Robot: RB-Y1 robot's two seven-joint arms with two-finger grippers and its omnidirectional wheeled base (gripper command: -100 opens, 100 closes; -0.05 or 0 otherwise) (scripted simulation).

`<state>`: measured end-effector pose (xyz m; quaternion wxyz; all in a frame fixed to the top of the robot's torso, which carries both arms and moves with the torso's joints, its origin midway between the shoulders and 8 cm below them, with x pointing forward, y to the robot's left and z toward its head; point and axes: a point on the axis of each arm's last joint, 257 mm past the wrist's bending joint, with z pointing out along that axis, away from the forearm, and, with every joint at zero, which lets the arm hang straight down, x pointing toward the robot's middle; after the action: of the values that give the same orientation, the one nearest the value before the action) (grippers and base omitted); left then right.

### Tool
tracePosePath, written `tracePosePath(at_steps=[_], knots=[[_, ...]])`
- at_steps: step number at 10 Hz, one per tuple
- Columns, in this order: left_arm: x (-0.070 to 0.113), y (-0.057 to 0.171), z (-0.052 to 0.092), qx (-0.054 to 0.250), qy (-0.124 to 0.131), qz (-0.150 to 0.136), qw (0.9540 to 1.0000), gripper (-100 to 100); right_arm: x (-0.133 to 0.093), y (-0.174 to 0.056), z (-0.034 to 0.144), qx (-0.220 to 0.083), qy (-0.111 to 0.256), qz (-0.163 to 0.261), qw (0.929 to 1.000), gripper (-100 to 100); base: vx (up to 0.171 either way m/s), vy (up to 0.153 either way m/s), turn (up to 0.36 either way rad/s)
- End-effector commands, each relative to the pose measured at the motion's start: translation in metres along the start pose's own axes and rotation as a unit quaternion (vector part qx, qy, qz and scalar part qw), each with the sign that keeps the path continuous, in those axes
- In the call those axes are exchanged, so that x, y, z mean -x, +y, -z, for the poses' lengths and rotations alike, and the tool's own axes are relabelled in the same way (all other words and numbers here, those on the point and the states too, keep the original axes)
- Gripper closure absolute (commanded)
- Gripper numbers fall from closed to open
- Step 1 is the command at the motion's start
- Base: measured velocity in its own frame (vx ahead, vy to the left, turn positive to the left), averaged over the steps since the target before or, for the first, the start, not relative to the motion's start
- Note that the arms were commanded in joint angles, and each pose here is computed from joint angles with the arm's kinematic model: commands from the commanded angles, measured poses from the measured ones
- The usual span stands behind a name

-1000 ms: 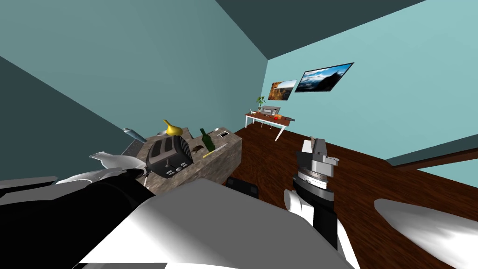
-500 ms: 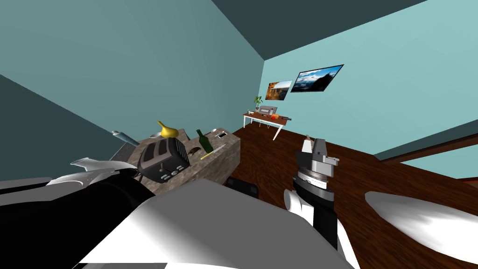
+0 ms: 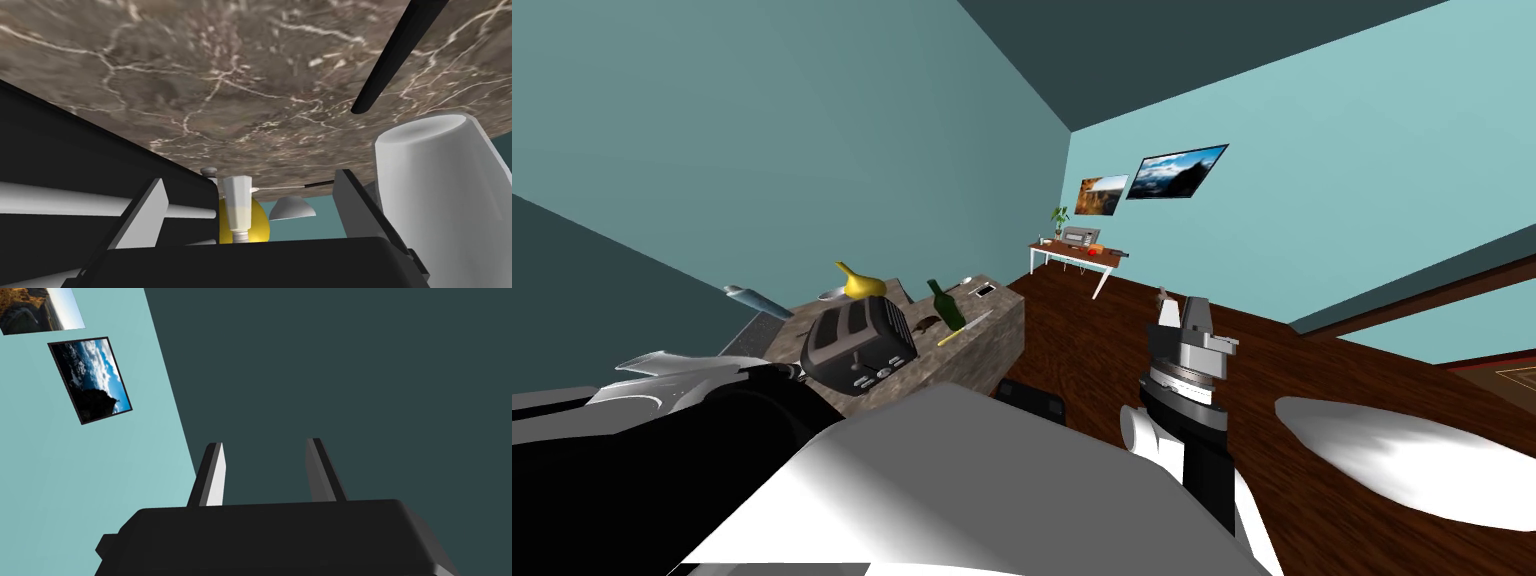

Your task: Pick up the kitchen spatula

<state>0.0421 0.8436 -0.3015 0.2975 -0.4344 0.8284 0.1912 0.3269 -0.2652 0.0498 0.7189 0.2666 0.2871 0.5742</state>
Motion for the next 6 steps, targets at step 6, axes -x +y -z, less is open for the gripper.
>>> tracePosePath(at_steps=[6], knots=[[-0.010, 0.010, 0.011, -0.016, 0.026, 0.006, 0.9995, -100, 0.000, 0.000, 0.000, 0.000, 0.000, 0.000, 1.0000, 0, 0.007, 0.017, -0.068]])
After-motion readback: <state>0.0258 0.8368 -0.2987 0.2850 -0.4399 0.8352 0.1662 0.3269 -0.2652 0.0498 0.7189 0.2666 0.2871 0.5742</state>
